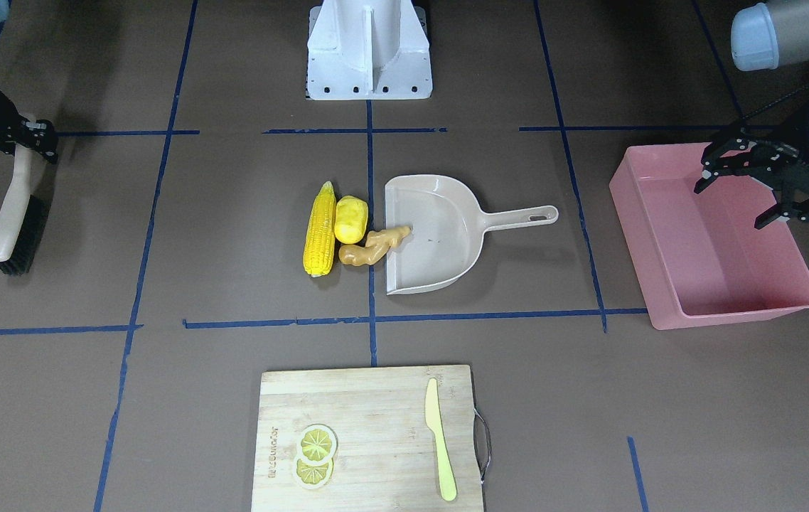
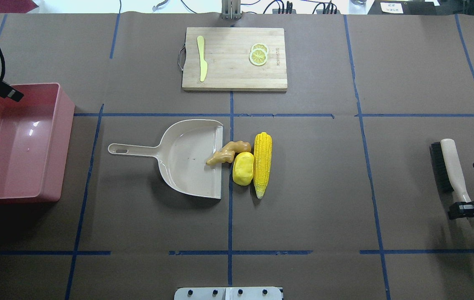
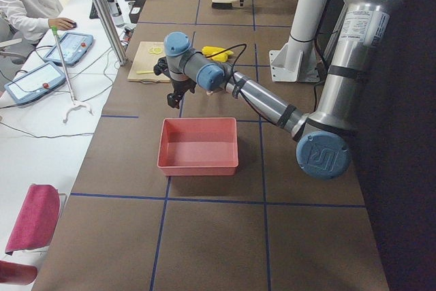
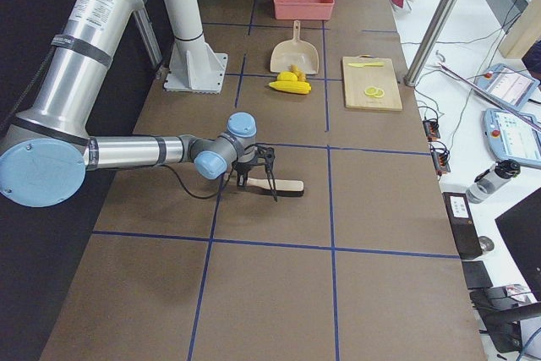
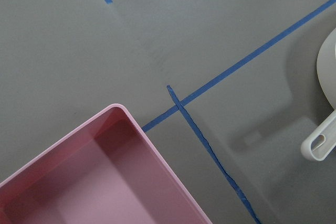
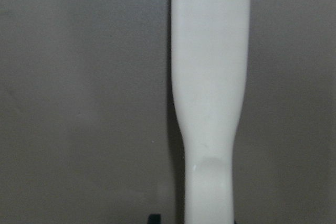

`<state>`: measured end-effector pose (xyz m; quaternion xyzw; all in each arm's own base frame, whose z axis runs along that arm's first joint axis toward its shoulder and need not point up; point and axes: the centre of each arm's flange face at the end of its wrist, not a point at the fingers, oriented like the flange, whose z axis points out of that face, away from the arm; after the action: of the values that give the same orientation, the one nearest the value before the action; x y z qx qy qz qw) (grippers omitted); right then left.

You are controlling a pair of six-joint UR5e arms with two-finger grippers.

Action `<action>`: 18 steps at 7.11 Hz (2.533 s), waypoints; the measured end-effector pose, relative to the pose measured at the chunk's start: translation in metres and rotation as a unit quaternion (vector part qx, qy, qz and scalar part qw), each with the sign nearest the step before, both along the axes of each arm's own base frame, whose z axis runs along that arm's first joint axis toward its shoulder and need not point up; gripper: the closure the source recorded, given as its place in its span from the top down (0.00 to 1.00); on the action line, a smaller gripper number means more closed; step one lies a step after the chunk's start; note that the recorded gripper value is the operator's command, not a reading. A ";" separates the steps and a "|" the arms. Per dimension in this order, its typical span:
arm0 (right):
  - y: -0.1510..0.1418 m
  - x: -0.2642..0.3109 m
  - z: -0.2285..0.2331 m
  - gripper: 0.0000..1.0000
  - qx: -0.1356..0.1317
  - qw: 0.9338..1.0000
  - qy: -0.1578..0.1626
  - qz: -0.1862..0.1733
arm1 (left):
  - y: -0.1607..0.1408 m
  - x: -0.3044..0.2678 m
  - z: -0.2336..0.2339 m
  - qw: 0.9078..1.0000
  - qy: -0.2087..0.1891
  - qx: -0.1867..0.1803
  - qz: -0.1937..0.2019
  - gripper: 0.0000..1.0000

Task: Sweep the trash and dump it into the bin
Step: 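Grasp the dustpan handle with the left gripper while the right grasps the brush handle, then bring the dustpan beside the vegetables while the right gripper brings the brush over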

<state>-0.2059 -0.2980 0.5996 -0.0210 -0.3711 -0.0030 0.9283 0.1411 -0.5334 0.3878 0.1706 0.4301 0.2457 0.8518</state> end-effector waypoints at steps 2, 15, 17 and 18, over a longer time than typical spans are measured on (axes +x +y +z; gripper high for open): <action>-0.001 0.001 -0.004 0.00 0.017 1.000 -0.005 -0.016 | 0.000 0.002 -0.001 1.000 0.000 0.002 0.002 0.99; -0.043 -0.177 -0.238 0.00 0.092 0.993 -0.033 -0.070 | 0.071 0.266 -0.069 0.901 -0.079 0.325 0.278 1.00; -0.045 -0.179 -0.241 0.00 0.093 0.993 -0.027 -0.066 | 0.078 0.284 -0.066 0.892 -0.097 0.341 0.281 1.00; -0.046 -0.179 -0.241 0.00 0.094 0.993 -0.027 -0.065 | 0.080 0.289 -0.066 0.890 -0.100 0.343 0.283 1.00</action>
<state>-0.3851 -0.3435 0.3584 0.0420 -0.3922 -0.0988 0.9136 0.4301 -0.4532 0.3213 0.2981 0.2620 0.6243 0.6729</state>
